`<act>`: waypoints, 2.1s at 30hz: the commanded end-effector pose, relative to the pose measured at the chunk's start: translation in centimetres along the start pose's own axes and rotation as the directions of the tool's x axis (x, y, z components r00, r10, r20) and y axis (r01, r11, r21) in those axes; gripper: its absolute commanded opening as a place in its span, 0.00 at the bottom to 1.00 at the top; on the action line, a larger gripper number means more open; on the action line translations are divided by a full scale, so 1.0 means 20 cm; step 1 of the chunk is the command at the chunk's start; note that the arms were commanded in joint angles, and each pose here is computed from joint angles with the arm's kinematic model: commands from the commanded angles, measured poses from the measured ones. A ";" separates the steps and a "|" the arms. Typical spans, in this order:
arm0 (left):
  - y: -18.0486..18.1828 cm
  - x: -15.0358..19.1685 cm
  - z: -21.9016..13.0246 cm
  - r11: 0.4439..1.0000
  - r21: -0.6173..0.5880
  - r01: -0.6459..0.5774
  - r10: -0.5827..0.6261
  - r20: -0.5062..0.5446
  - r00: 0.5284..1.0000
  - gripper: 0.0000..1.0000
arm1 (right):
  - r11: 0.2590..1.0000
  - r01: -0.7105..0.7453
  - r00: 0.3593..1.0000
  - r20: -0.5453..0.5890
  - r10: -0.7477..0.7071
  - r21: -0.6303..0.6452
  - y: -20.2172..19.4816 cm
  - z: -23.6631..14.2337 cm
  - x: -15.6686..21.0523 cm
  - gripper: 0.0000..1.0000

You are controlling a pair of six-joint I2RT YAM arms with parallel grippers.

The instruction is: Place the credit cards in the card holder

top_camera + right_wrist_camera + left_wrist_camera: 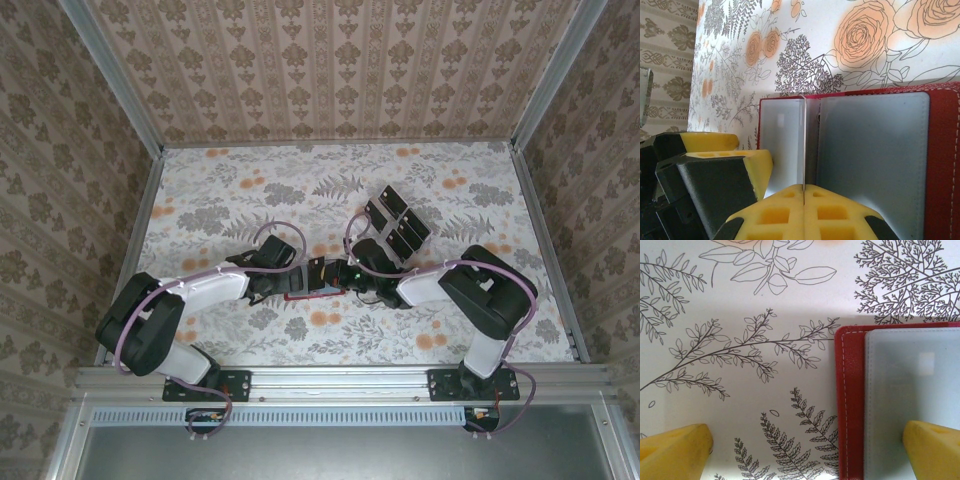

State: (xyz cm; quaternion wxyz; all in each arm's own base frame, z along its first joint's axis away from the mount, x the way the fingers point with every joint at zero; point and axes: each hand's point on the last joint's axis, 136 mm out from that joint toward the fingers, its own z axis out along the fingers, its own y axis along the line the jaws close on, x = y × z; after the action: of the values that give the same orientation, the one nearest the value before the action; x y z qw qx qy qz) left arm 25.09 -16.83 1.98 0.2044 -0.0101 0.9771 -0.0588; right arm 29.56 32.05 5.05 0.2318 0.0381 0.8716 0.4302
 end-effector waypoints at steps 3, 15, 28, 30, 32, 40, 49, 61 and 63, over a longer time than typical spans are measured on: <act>0.17 0.19 0.03 0.991 -0.129 -0.016 0.001 -0.117 0.993 1.00 | 1.000 -0.024 1.000 -0.009 0.024 0.000 -0.04 0.01 0.03 0.00; 0.17 0.19 0.03 0.992 -0.129 -0.017 0.002 -0.117 0.993 1.00 | 0.999 -0.045 0.999 -0.015 0.045 0.006 -0.09 0.00 0.05 0.00; 0.17 0.19 0.03 0.991 -0.130 -0.013 -0.002 -0.117 0.993 1.00 | 0.999 -0.052 0.997 -0.052 0.051 -0.011 -0.09 0.03 0.08 0.00; 0.17 0.19 0.03 0.991 -0.130 -0.015 -0.001 -0.118 0.993 1.00 | 0.998 -0.053 0.997 -0.063 0.052 -0.015 -0.09 0.03 0.09 0.00; 0.17 0.19 0.03 0.992 -0.128 -0.014 -0.001 -0.117 0.993 1.00 | 0.998 -0.056 0.996 -0.066 0.055 -0.017 -0.09 0.04 0.09 0.00; 0.17 0.19 0.03 0.992 -0.128 -0.015 0.000 -0.115 0.993 1.00 | 0.998 -0.063 0.996 -0.060 0.062 -0.009 -0.11 0.03 0.08 0.00; 0.17 0.19 0.03 0.991 -0.130 -0.017 0.001 -0.120 0.993 1.00 | 0.997 -0.070 0.997 -0.039 0.071 0.011 -0.15 0.00 0.05 0.00; 0.17 0.19 0.03 0.992 -0.128 -0.013 -0.003 -0.117 0.993 1.00 | 0.998 -0.068 0.996 -0.048 0.068 0.006 -0.15 0.00 0.05 0.00; 0.17 0.19 0.04 0.992 -0.128 -0.013 -0.002 -0.117 0.993 1.00 | 0.998 -0.064 0.997 -0.053 0.064 0.003 -0.14 0.01 0.06 0.00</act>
State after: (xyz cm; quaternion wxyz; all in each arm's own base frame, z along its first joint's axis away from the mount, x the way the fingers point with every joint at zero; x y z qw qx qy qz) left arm 25.10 -16.76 1.97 0.2050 -0.0141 0.9769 -0.0579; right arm 29.45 31.16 3.38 0.2092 0.0564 0.8668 0.4492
